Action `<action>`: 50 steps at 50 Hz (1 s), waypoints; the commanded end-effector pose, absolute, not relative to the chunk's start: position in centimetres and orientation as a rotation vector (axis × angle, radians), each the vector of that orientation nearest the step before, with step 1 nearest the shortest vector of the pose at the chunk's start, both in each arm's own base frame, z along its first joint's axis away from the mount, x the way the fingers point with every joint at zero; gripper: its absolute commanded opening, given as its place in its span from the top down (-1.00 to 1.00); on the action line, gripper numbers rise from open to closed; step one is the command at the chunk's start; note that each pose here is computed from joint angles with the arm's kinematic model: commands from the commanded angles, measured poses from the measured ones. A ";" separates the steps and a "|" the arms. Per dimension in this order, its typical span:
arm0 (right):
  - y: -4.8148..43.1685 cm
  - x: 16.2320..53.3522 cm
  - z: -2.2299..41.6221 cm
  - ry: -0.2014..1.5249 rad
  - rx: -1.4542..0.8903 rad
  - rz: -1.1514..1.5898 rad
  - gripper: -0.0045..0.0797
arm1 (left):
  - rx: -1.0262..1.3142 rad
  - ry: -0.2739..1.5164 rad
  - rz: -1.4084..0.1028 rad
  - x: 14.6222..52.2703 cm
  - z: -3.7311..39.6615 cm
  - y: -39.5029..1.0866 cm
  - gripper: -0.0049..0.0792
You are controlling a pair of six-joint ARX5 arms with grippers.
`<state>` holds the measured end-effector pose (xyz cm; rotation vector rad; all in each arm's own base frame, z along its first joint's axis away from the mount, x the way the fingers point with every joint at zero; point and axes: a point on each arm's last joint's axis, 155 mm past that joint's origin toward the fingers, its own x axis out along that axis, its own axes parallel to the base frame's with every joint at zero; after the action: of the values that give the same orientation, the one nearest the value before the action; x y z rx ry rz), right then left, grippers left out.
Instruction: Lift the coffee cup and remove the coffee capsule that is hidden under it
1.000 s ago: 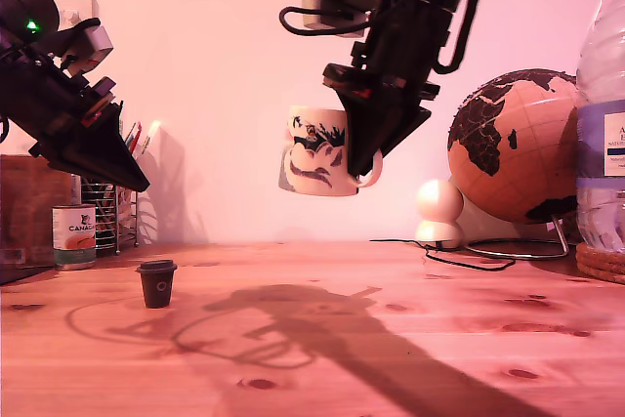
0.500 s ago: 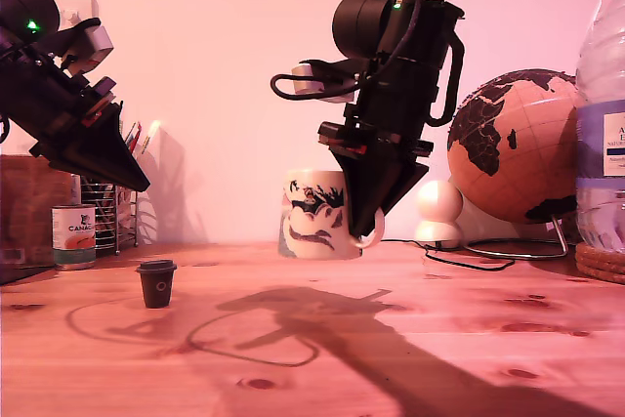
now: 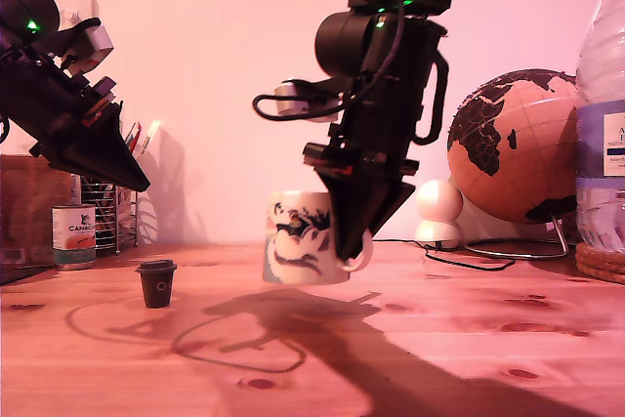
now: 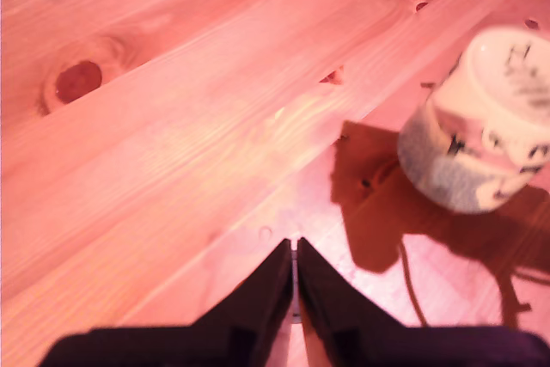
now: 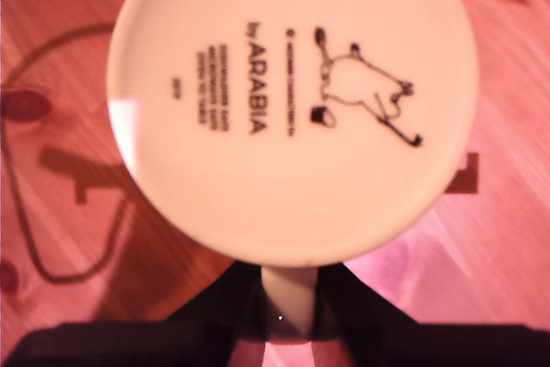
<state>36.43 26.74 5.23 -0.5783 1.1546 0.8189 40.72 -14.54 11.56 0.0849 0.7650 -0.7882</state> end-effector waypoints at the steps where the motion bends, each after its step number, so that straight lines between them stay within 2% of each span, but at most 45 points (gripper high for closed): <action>1: 27.4 37.0 5.9 1.122 -0.574 0.822 0.92 | 0.083 0.762 -0.792 40.8 11.7 -14.7 0.94; 39: 26.9 37.2 3.4 1.172 -0.602 0.799 0.92 | 0.085 0.752 -0.794 40.9 11.9 -14.8 0.94; 50: 26.6 36.8 3.3 1.190 -0.604 0.800 0.59 | 0.087 0.743 -0.794 41.1 12.0 -14.8 0.94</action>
<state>36.65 26.23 3.03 -0.6047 1.1966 0.7938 40.88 -14.56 11.69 0.0873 0.7559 -0.7883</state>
